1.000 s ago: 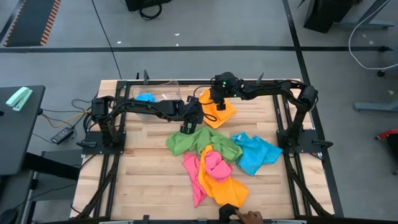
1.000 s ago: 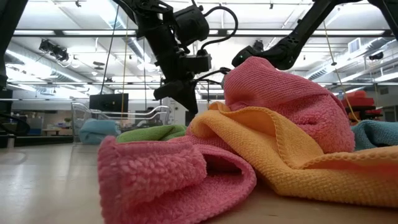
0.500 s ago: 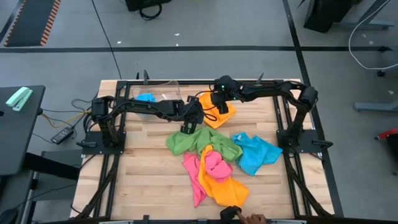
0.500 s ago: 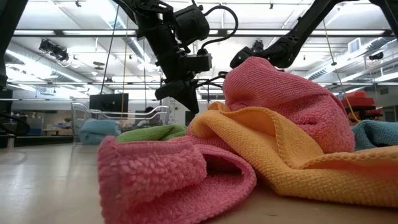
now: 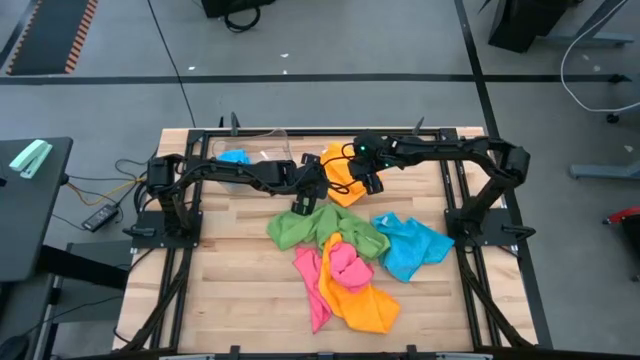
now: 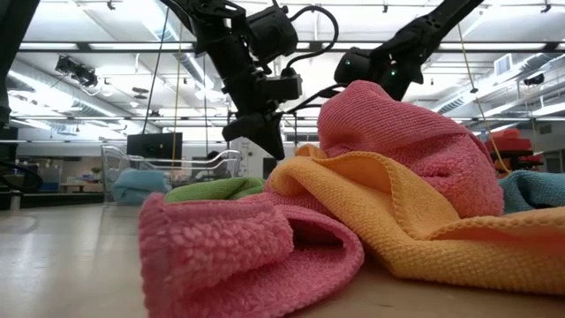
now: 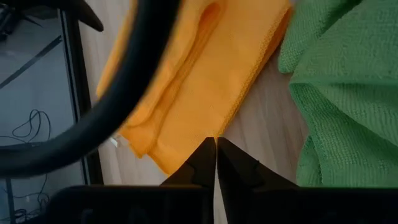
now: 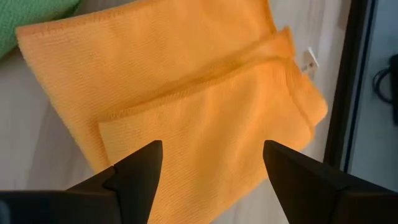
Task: Fold microfiber towels
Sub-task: Fold the top orange microfiber towel
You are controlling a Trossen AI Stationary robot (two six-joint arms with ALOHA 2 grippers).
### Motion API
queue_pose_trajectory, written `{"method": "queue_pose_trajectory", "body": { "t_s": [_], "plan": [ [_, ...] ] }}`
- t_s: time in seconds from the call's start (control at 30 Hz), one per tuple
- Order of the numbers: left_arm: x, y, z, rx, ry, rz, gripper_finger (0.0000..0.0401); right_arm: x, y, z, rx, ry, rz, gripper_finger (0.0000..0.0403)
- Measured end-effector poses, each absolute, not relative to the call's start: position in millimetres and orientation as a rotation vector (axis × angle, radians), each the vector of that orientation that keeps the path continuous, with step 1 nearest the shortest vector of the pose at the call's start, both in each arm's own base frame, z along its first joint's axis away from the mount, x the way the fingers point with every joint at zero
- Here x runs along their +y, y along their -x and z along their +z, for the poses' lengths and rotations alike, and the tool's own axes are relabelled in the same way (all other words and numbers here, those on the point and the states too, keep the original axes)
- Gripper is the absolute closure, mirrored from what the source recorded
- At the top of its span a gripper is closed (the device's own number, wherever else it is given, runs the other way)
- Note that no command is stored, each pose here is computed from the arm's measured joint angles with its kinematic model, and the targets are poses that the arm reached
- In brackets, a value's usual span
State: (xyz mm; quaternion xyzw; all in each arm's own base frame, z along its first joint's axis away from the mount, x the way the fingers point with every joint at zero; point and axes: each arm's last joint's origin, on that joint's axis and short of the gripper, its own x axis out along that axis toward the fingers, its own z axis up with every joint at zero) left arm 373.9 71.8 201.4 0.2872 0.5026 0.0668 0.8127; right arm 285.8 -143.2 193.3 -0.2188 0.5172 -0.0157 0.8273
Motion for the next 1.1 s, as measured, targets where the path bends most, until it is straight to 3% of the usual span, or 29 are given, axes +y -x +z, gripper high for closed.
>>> {"method": "queue_pose_trajectory", "body": {
  "t_s": [0.23,0.47,0.63,1.0,1.1],
  "plan": [
    [72.3,-376.7,203.5,1.039,-0.625,0.150,0.0382,-142.7,-285.8,189.6,1.111,0.338,-0.102,0.0116],
    [72.7,-380.9,206.7,0.986,-0.650,0.145,0.0370,-159.3,-276.1,188.5,1.076,-0.063,-0.389,0.0116],
    [72.7,-381.2,207.0,0.982,-0.649,0.147,0.0374,-173.0,-265.6,187.5,1.073,-0.191,-0.481,0.0116],
    [71.9,-381.3,206.9,0.982,-0.648,0.145,0.0371,-189.6,-248.5,177.3,1.036,-0.435,-0.506,0.0117],
    [72.1,-381.2,206.9,0.983,-0.648,0.145,0.0369,-183.5,-246.1,170.4,1.090,-0.358,-0.444,0.0117]
  ]
}}
